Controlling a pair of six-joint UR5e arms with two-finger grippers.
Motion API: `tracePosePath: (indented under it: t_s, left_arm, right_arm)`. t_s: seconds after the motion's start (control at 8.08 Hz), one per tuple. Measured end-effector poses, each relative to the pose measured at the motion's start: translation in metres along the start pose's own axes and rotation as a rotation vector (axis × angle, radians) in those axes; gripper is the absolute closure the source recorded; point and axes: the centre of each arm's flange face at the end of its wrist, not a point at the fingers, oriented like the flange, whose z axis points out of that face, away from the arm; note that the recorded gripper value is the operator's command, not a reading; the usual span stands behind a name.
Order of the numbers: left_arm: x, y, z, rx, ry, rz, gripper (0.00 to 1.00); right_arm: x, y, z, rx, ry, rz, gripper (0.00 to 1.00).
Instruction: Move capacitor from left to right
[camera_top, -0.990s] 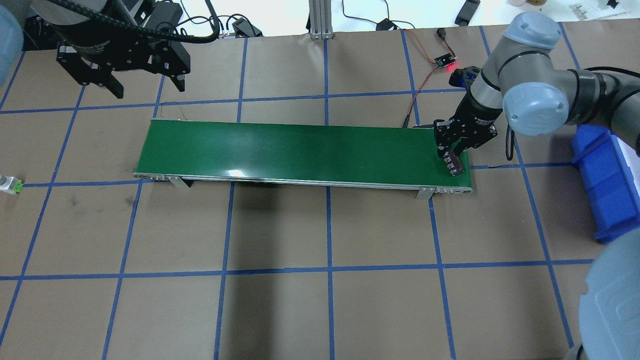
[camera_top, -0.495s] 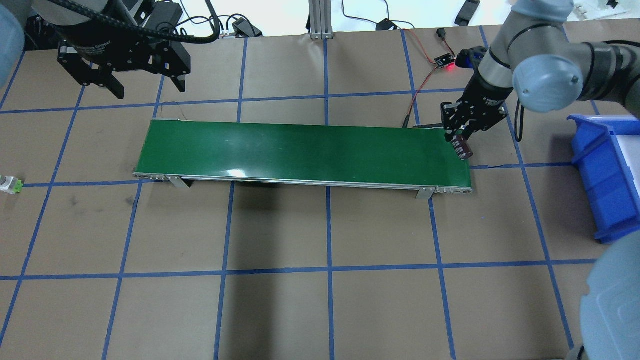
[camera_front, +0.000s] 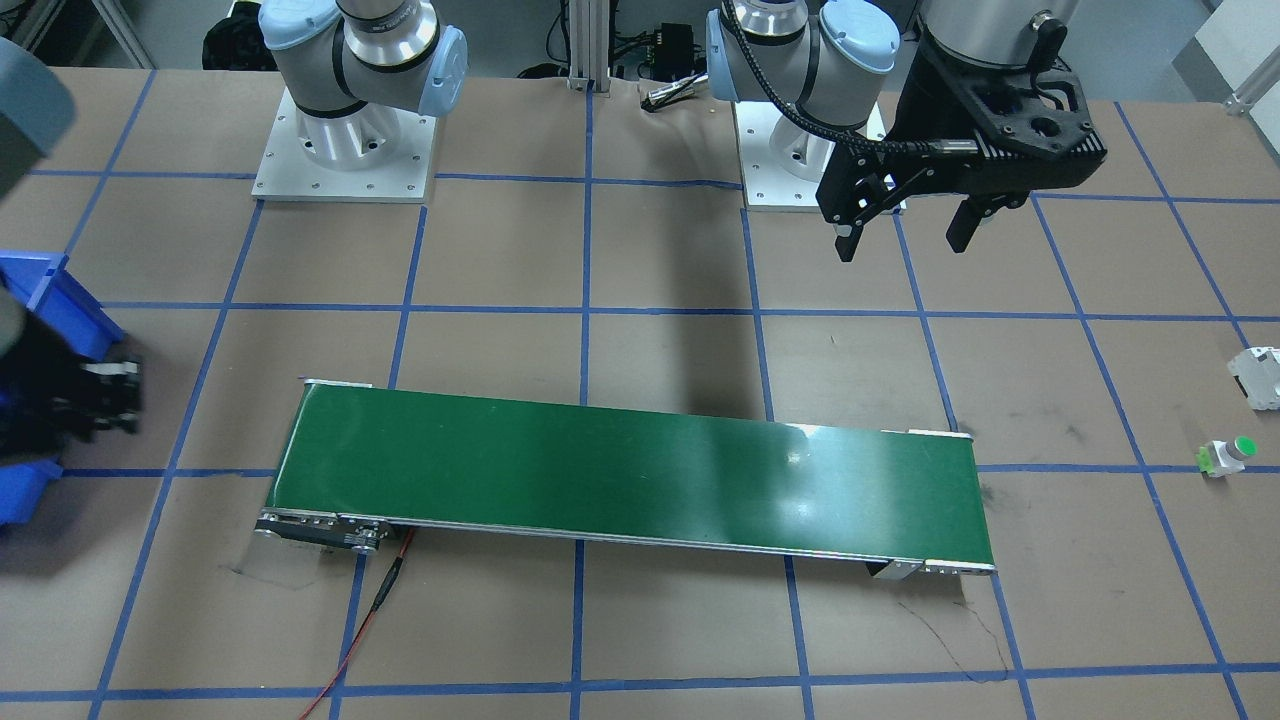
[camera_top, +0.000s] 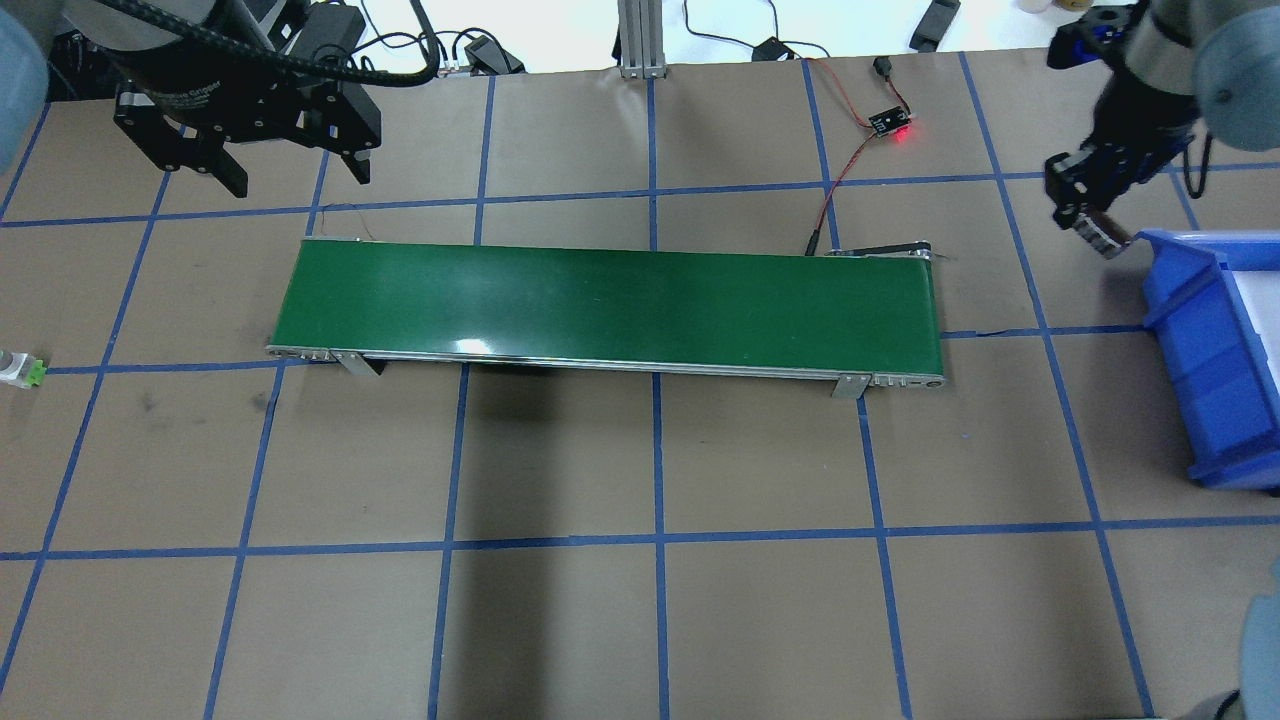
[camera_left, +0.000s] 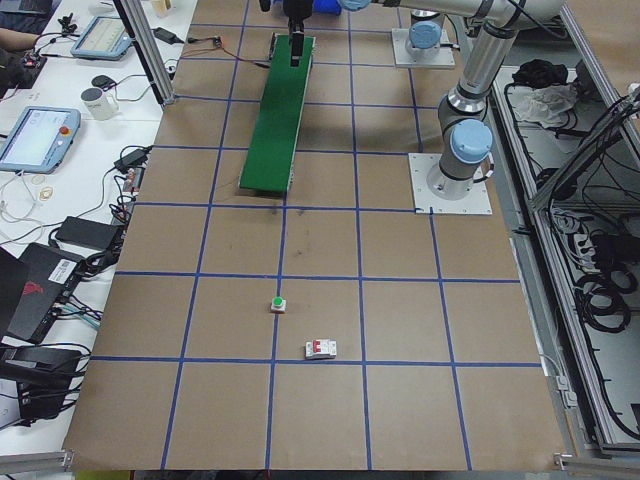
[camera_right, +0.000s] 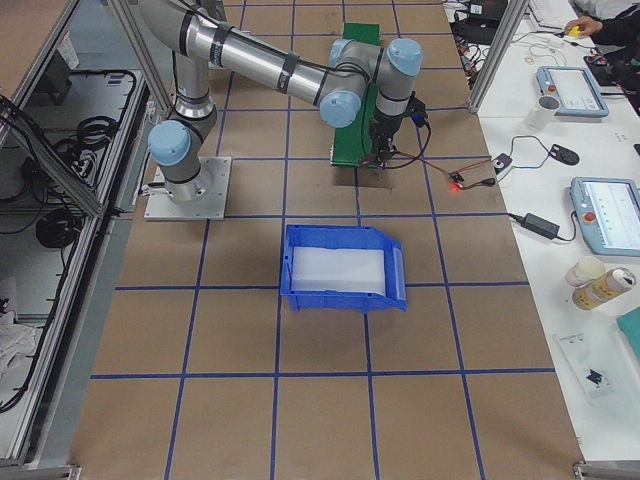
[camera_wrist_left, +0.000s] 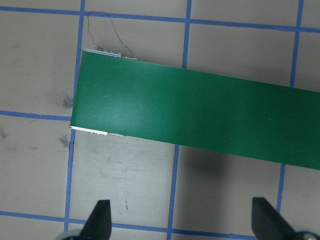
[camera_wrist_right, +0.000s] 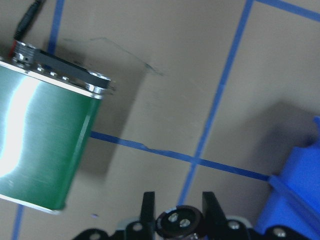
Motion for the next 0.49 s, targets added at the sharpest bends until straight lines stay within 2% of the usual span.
tracePosePath:
  t_s: [0.12,0.37,0.49]
  left_arm:
    - [0.000,-0.001,0.000,0.000,0.000,-0.001,0.00]
    - [0.000,-0.001,0.000,0.003,0.001,-0.004,0.00]
    - [0.000,-0.001,0.000,0.005,0.001,-0.004,0.00]
  right_arm:
    - [0.041,0.021,-0.006,-0.005,0.029,-0.066,1.00]
    - [0.117,0.065,0.000,-0.035,0.046,-0.146,1.00]
    - [0.144,0.083,0.012,-0.080,0.055,-0.163,1.00]
